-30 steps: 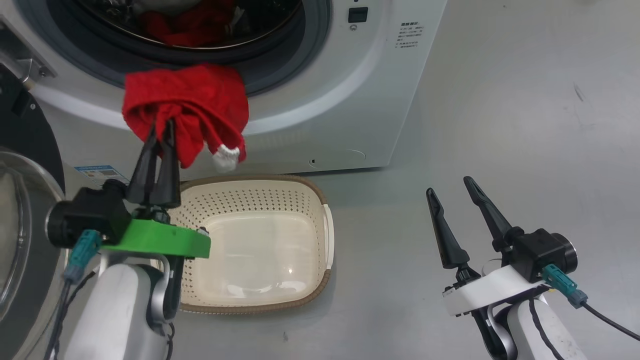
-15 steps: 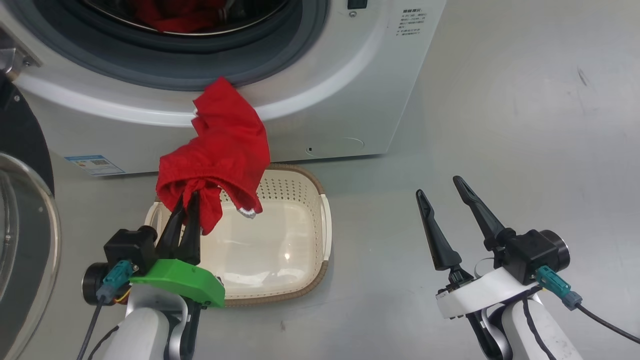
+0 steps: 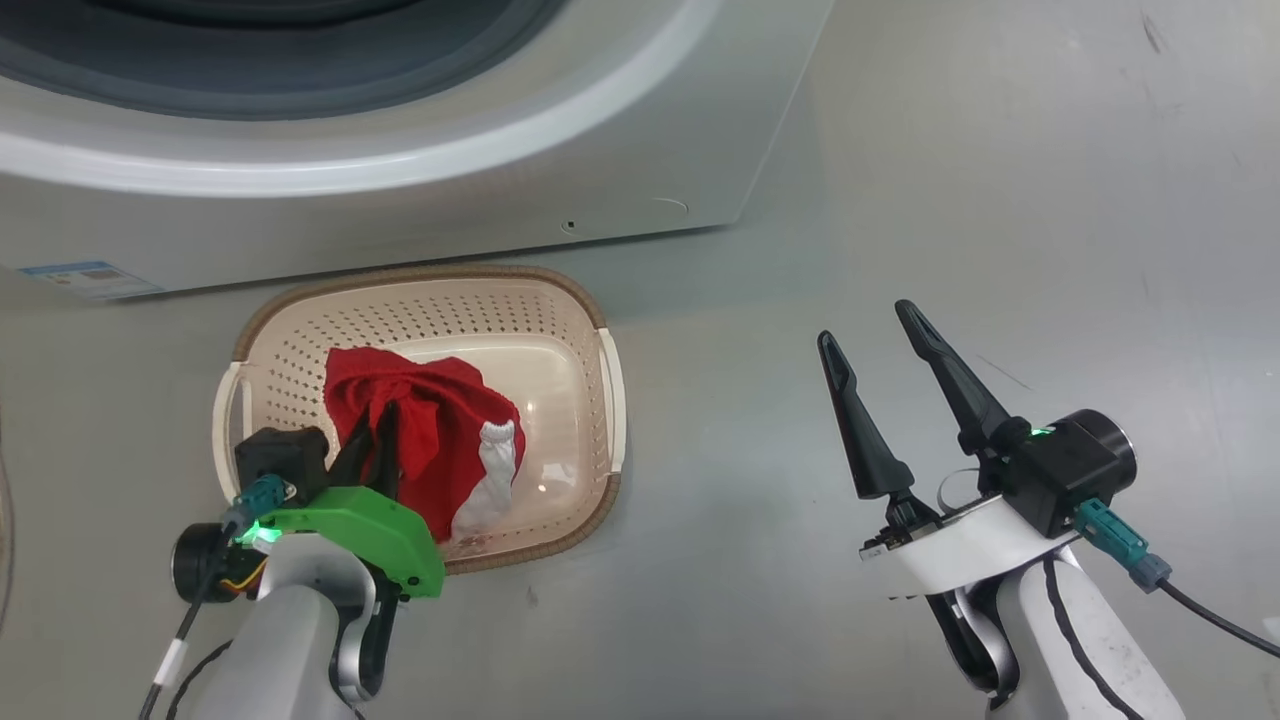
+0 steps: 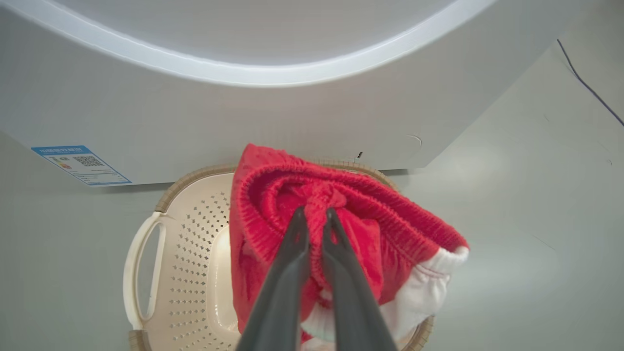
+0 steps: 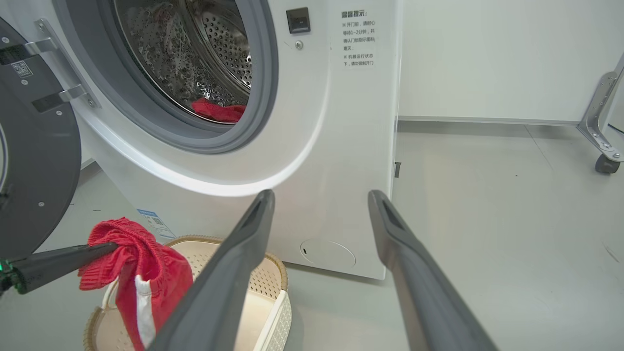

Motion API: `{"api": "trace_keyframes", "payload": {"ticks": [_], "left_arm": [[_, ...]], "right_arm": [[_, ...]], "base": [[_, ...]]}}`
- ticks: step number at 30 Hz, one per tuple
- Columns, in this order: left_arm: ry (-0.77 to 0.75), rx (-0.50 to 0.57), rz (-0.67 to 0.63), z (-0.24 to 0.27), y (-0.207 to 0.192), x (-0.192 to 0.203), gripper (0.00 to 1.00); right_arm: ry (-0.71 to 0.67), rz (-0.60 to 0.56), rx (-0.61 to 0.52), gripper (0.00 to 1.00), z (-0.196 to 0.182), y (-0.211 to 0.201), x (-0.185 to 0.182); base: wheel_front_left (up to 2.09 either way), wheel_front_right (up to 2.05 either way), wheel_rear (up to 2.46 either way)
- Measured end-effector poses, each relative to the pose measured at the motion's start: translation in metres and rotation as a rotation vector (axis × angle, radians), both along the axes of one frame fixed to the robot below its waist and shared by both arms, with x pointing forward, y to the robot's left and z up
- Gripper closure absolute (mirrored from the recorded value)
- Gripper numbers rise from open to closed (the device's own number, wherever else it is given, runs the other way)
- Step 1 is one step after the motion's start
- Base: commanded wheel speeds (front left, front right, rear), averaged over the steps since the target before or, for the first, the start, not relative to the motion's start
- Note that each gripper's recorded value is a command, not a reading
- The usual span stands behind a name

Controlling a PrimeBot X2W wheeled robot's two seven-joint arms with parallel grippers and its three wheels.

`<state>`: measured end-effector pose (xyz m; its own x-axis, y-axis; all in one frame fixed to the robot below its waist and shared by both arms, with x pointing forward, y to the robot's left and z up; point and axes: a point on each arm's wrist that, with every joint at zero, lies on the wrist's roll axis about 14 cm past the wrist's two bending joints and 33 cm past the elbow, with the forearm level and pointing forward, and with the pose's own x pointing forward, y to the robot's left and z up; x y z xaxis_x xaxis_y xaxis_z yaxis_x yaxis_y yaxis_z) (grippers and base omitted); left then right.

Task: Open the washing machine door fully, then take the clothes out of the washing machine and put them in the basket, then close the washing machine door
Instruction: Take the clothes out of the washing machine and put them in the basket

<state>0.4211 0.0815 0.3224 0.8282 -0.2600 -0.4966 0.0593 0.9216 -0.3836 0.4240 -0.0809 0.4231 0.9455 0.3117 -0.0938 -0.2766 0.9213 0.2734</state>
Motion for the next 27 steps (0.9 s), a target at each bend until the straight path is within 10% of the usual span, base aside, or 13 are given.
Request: {"api": "trace_keyframes", "payload": {"ticks": [22, 27], "left_arm": [[0.451, -0.001, -0.061, -0.131, -0.024, -0.021, 1.0], [0.474, 0.001, -0.039, -0.137, -0.02, -0.021, 0.57]], "right_arm": [[0.085, -0.062, -0.015, 0.0, -0.047, -0.026, 0.027], [0.091, -0.062, -0.018, 0.0, -0.049, -0.027, 0.028]], "base": [[0.0, 0.0, 0.0], [0.0, 0.0, 0.0]]}}
